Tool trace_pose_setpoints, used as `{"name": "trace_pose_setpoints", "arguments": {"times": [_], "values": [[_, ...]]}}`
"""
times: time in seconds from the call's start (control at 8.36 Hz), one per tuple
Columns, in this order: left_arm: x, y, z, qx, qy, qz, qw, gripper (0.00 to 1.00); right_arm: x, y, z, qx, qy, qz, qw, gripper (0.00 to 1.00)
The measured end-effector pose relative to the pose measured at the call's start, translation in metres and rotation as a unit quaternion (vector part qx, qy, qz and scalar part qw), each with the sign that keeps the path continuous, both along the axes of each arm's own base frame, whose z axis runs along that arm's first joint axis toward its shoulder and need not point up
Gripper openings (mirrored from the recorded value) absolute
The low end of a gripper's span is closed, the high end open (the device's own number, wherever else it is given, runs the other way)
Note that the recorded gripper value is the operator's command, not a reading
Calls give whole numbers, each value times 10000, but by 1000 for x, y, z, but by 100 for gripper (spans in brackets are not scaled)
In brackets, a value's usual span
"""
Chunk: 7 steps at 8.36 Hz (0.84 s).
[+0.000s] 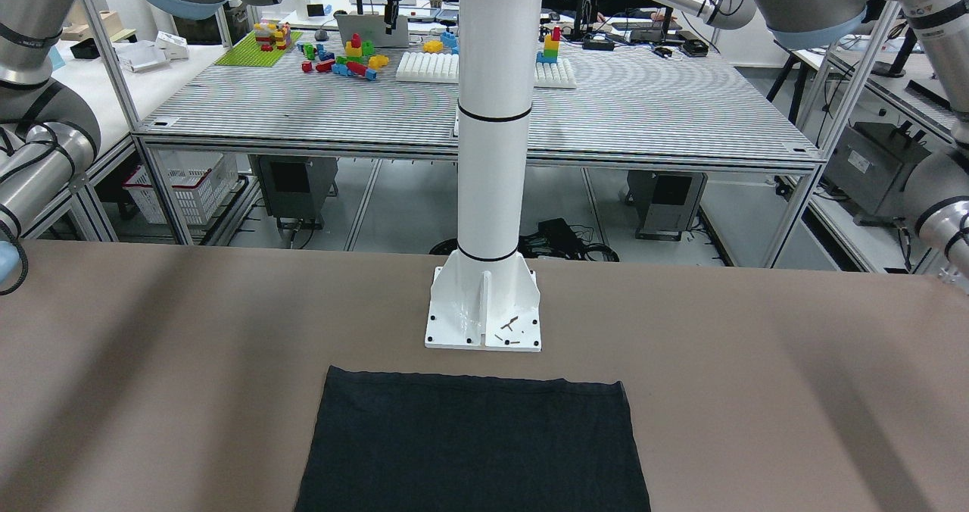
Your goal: Fold clothes
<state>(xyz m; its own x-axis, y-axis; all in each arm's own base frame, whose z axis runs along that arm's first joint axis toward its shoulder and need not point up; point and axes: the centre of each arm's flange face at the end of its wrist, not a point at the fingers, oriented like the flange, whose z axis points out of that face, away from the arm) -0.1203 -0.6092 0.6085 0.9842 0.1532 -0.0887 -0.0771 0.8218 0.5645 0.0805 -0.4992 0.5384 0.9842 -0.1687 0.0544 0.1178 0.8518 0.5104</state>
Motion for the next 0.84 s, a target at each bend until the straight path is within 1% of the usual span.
{"name": "trace_pose_setpoints", "arguments": {"times": [0.24,0.36,0.48,0.6,0.72,0.84], "values": [[15,-7,-6,80,255,193,9995,95,-6,2,3,127,-142,-72,9998,93],[34,-13,-11,116,411,393,9983,95,-21,-7,-2,199,-169,-218,9994,93],[61,-25,-20,160,511,620,9966,95,-42,-18,-8,257,-187,-395,9987,94],[82,-39,-29,187,603,756,9951,95,-61,-30,-10,294,-232,-520,9979,94],[106,-52,-38,186,730,810,9939,95,-81,-41,-14,321,-358,-514,9975,94],[135,-60,-46,174,920,793,9924,95,-107,-51,-21,324,-572,-418,9970,94]]}}
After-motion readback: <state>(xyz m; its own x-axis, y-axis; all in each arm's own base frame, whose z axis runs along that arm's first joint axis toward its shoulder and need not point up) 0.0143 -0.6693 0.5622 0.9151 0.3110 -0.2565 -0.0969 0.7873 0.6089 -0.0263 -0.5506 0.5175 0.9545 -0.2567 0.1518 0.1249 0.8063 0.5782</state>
